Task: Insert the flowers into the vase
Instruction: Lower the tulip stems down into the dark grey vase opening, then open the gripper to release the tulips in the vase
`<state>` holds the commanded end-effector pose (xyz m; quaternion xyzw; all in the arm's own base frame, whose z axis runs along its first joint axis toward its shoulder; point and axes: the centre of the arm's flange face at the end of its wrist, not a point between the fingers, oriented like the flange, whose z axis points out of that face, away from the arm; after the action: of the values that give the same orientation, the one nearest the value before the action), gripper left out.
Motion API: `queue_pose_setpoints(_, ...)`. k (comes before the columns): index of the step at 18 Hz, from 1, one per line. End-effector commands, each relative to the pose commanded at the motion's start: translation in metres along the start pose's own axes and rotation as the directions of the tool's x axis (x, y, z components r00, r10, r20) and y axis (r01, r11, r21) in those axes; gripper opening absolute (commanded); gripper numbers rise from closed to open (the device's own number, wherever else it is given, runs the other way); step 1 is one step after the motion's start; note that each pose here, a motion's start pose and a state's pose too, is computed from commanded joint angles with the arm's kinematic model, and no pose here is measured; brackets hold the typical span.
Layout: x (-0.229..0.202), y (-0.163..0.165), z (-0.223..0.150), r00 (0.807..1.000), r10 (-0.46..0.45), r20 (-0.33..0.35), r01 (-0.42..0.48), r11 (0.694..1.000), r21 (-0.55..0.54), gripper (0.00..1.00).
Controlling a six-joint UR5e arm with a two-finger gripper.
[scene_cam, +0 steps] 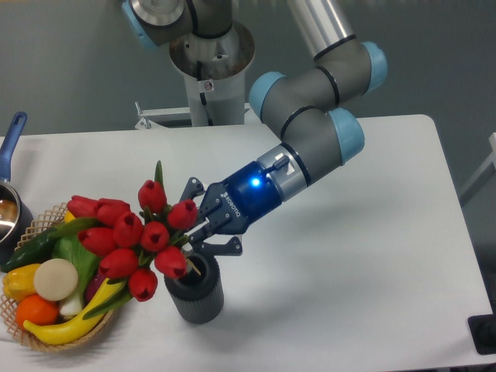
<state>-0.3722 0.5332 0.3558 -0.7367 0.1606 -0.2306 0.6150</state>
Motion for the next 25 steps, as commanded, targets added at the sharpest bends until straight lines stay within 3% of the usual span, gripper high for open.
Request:
queue_pose_setpoints(8, -0.001, 0.042, 0.009, 1.0, -0.004, 0.009, 0.005, 0.996, -0.084, 0.17)
queue_pose_setpoints(20, 0.0, 0.083, 0.009, 1.0, -0.006, 0.003, 0.006, 0.996, -0.088, 0.18)
queue_pose_setpoints(25, -0.005, 0.087, -0.001, 1.0, 0.009, 0.016, -0.007, 0.996, -0.086, 0.29)
